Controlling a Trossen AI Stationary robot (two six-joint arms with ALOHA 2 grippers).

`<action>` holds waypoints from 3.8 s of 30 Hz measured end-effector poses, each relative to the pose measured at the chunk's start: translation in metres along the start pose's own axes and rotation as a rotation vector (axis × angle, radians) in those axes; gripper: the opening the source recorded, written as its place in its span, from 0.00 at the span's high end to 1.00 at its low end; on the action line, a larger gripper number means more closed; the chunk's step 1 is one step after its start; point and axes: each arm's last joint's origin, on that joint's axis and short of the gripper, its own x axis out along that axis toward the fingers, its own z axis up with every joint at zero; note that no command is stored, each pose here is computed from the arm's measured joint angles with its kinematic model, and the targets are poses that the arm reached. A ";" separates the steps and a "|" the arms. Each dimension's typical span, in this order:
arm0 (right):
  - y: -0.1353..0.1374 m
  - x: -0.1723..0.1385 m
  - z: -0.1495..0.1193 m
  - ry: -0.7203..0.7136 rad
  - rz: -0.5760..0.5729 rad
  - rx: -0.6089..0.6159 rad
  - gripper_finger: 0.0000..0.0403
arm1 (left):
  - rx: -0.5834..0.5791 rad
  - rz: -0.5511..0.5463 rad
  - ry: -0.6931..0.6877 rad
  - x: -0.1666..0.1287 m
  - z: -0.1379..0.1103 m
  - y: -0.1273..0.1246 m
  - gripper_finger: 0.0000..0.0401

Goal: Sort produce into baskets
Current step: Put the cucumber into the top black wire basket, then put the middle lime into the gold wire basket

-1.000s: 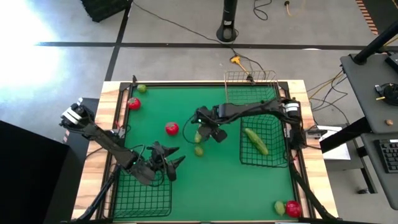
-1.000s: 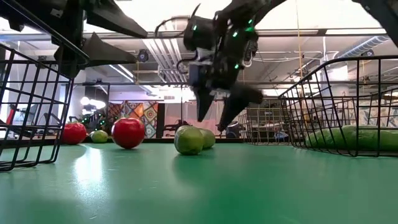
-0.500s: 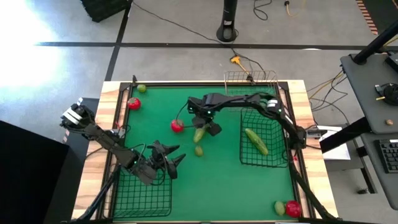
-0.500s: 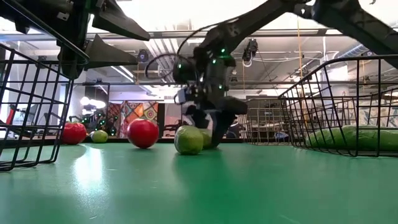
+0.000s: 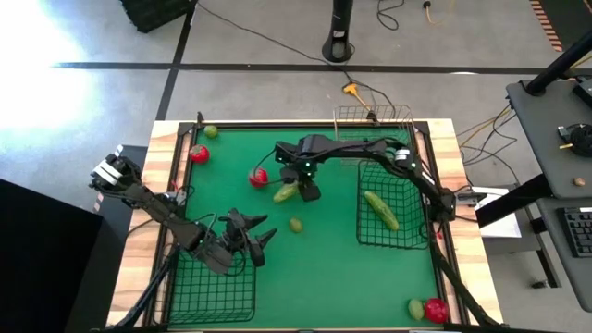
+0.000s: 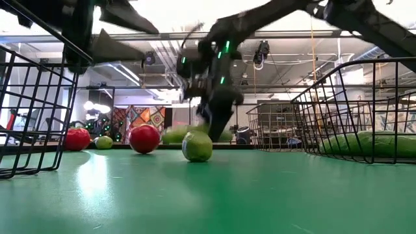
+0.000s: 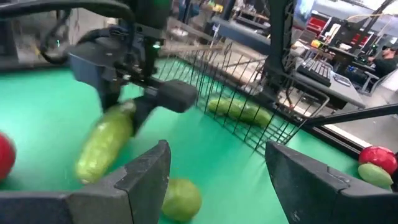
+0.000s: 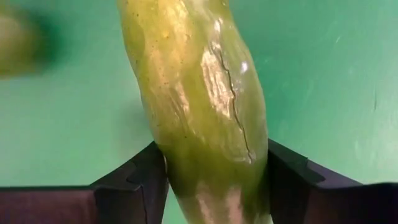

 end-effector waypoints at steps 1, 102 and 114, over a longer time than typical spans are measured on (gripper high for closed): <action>0.009 -0.013 0.000 0.007 0.009 0.020 0.52 | 0.025 -0.001 -0.014 -0.001 0.003 -0.004 0.39; 0.174 -0.018 -0.009 -0.317 -0.262 0.272 0.18 | 0.499 -0.074 -0.004 -0.019 0.016 -0.006 0.39; 0.145 0.032 0.014 -0.228 -0.099 0.242 0.24 | 0.534 -0.041 -0.006 -0.015 0.014 -0.002 0.39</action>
